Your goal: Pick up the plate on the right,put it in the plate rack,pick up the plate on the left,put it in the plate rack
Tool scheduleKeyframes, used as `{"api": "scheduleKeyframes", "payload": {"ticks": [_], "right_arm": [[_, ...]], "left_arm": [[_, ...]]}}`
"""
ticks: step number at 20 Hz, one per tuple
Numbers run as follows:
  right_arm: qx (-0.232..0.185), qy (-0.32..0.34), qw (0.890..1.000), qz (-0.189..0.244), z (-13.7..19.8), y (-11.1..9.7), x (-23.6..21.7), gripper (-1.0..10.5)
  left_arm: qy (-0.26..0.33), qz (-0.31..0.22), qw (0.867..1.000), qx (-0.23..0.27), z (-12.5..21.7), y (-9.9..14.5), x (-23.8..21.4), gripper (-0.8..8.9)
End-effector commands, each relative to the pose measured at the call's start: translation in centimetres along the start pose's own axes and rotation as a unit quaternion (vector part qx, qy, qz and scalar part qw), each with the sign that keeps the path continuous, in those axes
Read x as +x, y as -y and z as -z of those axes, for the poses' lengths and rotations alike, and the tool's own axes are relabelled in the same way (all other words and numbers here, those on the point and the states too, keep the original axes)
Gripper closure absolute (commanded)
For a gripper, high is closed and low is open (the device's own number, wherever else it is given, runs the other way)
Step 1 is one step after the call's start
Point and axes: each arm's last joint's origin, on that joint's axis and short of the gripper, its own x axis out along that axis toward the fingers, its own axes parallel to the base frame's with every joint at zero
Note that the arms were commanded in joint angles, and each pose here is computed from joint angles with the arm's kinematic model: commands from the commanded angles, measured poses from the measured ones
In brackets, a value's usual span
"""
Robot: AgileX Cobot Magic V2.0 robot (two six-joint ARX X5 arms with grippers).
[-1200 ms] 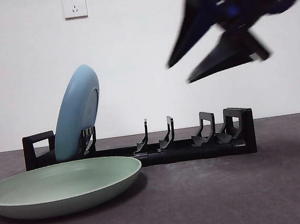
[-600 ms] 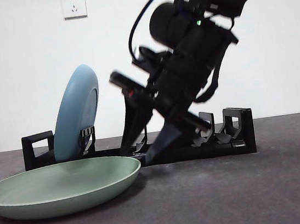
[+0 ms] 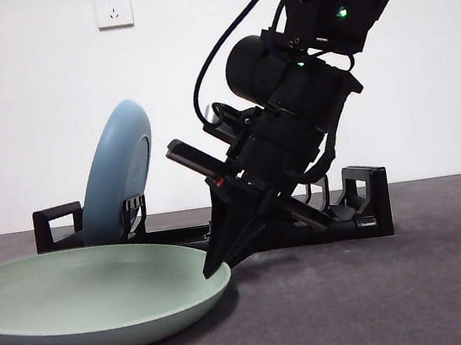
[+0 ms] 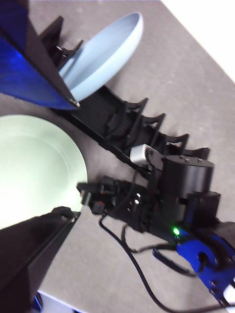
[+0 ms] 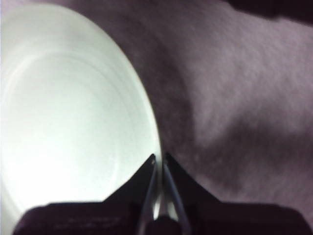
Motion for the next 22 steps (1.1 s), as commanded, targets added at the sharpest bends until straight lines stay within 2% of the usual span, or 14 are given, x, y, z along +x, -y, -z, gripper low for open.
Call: {"api": "scheduleKeyframes", "payload": {"ticks": [1,6,9,10,15,20,22], "right_arm": [[0.007,-0.021,1.000,0.008,0.6,-0.3,-0.5,9.6],[-0.020,-0.028,0.999,0.025,1.0,-1.9,-4.8,9.6],[-0.035,-0.003,0.996,0.076,1.3,-2.6,-8.1,9.6],[-0.033,0.004,0.996,0.081,1.3,-2.6,-9.1,9.6],[-0.002,0.027,0.996,0.091,1.9,-1.9,-13.6,9.6],[0.028,0.028,0.994,0.105,2.8,-1.0,-16.5,9.6],[0.033,0.022,0.995,0.094,3.2,-0.7,-17.2,9.6]], "left_arm": [[-0.012,0.002,1.000,0.004,0.0,0.1,0.7,4.68],[-0.024,0.022,0.999,0.027,-0.1,0.6,1.7,4.68],[-0.023,0.060,0.997,0.046,-0.4,1.9,2.0,4.68],[-0.020,0.076,0.995,0.055,-0.5,2.4,2.1,4.68],[-0.033,0.141,0.984,0.103,-1.2,6.7,3.7,4.68],[-0.090,0.140,0.970,0.180,-1.1,11.8,7.0,4.69],[-0.115,0.133,0.963,0.206,-0.7,13.5,8.5,4.69]]}}
